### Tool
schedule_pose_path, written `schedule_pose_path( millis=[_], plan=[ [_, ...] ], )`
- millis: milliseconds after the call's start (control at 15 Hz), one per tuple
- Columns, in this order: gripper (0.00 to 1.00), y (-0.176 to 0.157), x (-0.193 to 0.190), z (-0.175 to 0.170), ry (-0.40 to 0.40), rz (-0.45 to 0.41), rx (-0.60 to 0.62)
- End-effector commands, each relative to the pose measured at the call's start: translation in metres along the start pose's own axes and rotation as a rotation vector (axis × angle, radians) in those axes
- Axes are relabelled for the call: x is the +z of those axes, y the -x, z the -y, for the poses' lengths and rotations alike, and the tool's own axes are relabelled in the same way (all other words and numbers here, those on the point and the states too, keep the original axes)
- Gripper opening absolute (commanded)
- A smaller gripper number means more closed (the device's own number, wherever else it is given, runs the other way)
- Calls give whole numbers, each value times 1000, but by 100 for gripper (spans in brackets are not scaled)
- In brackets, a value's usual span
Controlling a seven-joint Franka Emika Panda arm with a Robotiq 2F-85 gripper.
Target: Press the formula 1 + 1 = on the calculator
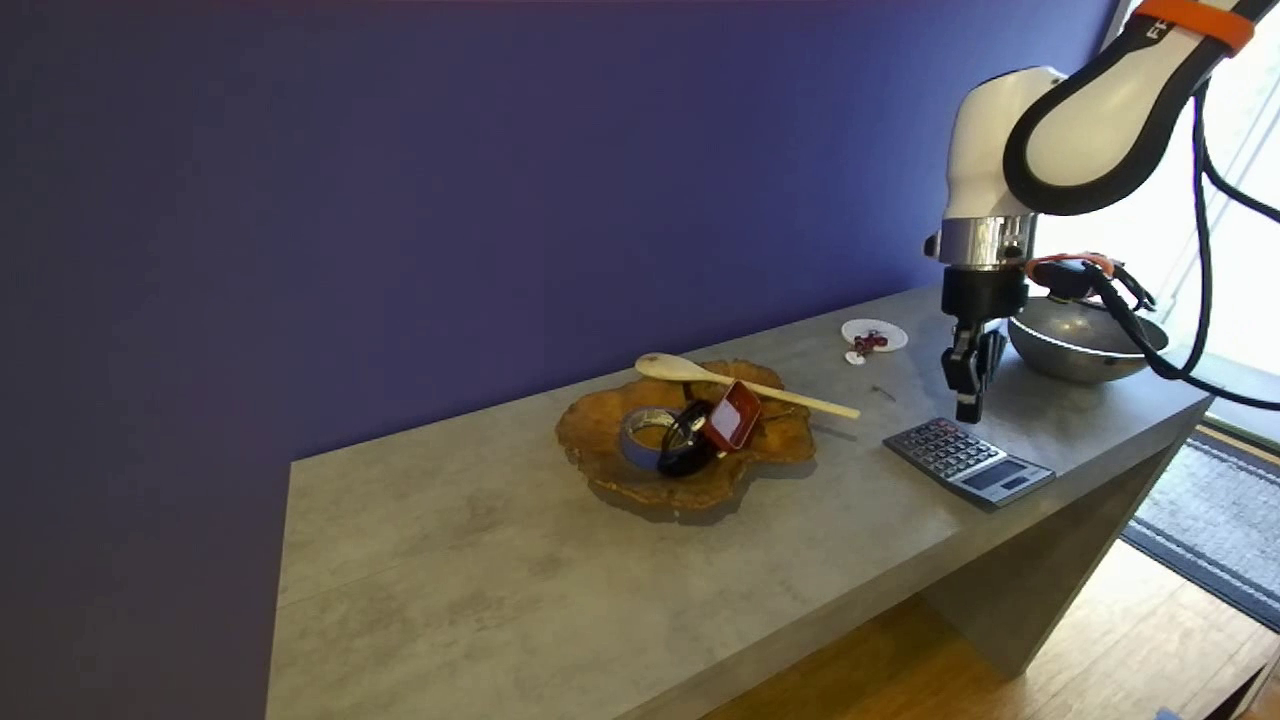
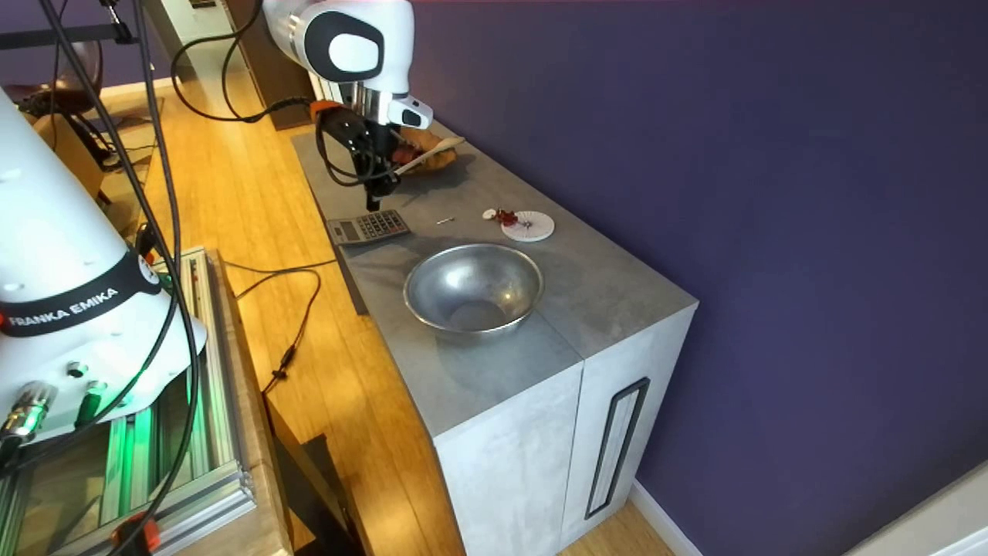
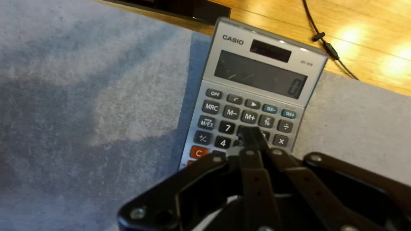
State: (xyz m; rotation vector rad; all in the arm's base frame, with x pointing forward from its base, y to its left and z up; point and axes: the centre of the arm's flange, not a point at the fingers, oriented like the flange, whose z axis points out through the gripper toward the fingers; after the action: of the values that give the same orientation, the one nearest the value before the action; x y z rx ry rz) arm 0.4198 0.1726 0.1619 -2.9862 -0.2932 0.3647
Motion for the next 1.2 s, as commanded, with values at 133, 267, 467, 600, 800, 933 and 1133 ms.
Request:
schedule_pose_path(
  millis=[133, 267, 467, 600, 800, 933, 1133],
  plan=[
    [0, -17, 9, 3, 39, -2, 28],
    [0, -20, 12, 4, 42, -2, 38],
    [0, -22, 18, 2, 70, 18, 51],
    [0, -22, 20, 1, 83, 20, 61],
    [0, -24, 24, 2, 93, 24, 70],
    [0, -25, 25, 3, 89, 21, 73],
    [0, -28, 26, 4, 97, 23, 79]
  ],
)
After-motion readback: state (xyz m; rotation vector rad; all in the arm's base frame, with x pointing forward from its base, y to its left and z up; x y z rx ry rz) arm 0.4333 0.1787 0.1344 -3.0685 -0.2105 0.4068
